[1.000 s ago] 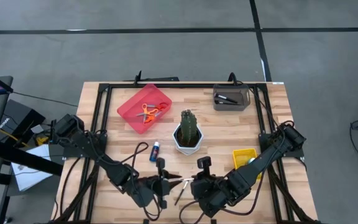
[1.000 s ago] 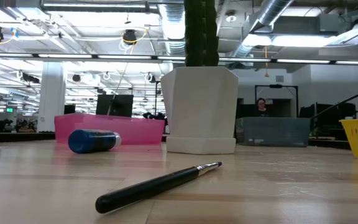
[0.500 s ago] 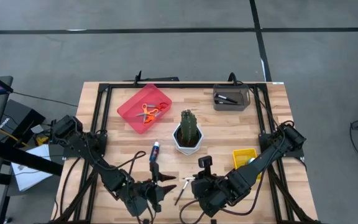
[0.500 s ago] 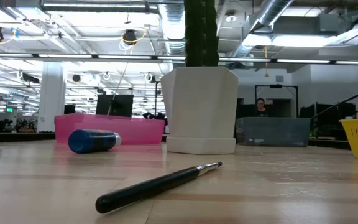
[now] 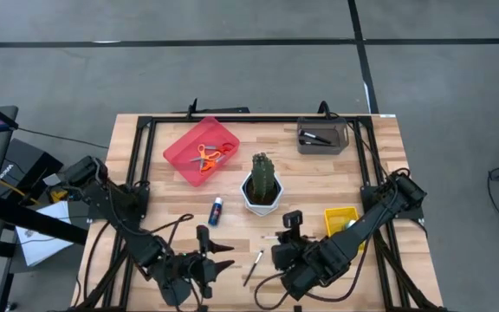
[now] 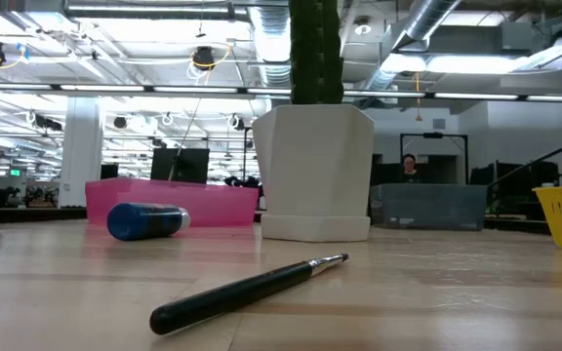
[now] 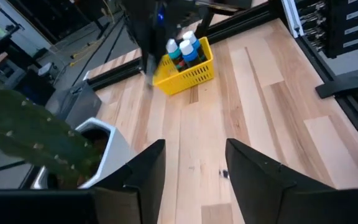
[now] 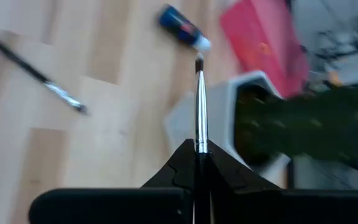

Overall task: Pick & Place Paint Supplies
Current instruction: Put the top foundation brush into the black bin

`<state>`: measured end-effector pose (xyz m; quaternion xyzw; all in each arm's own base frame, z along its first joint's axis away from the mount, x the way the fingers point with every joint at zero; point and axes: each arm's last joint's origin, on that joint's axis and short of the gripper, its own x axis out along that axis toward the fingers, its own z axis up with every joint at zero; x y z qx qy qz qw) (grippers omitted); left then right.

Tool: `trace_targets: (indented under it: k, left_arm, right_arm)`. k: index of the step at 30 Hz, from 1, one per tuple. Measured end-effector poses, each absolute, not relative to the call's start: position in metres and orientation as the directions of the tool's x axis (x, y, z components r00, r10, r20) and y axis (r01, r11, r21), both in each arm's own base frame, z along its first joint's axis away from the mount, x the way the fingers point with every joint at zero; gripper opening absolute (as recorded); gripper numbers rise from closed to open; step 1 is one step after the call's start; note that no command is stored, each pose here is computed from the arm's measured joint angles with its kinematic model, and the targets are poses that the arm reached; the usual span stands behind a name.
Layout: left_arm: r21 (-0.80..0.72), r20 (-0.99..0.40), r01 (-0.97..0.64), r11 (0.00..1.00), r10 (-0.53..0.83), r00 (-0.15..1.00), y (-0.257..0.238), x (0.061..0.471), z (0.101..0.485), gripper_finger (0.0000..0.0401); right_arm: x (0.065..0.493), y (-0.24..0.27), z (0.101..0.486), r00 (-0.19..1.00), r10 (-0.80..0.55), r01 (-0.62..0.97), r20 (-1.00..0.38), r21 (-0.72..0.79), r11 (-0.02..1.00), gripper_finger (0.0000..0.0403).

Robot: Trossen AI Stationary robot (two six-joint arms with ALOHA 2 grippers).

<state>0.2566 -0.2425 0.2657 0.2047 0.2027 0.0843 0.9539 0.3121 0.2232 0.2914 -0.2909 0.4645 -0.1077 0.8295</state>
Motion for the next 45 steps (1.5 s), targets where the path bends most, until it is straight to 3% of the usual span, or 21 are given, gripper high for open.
trace_targets:
  k: [14,24,33,45]
  left_arm:
    - [0.372,-0.381,-0.084,0.925,0.234,0.894,-0.227,0.227,0.265,0.0165]
    - [0.301,-0.324,-0.16,0.94,0.259,0.91,-0.19,0.21,0.263,0.0164]
    - [0.265,-0.256,-0.205,0.942,0.273,0.927,-0.163,0.202,0.259,0.0164]
    - [0.219,-0.239,-0.229,0.949,0.279,0.93,-0.154,0.202,0.257,0.0164]
  right_arm:
    - [0.259,0.236,0.301,0.552,-0.62,0.095,-0.558,-0.697,0.711,0.0009]
    - [0.192,0.235,0.309,0.742,-0.479,0.152,-0.469,-0.578,0.802,0.0009]
    - [0.151,0.177,0.294,0.843,-0.385,0.218,-0.376,-0.415,0.883,0.0008]
    - [0.136,0.108,0.274,0.947,-0.256,0.208,-0.194,-0.237,0.949,0.0008]
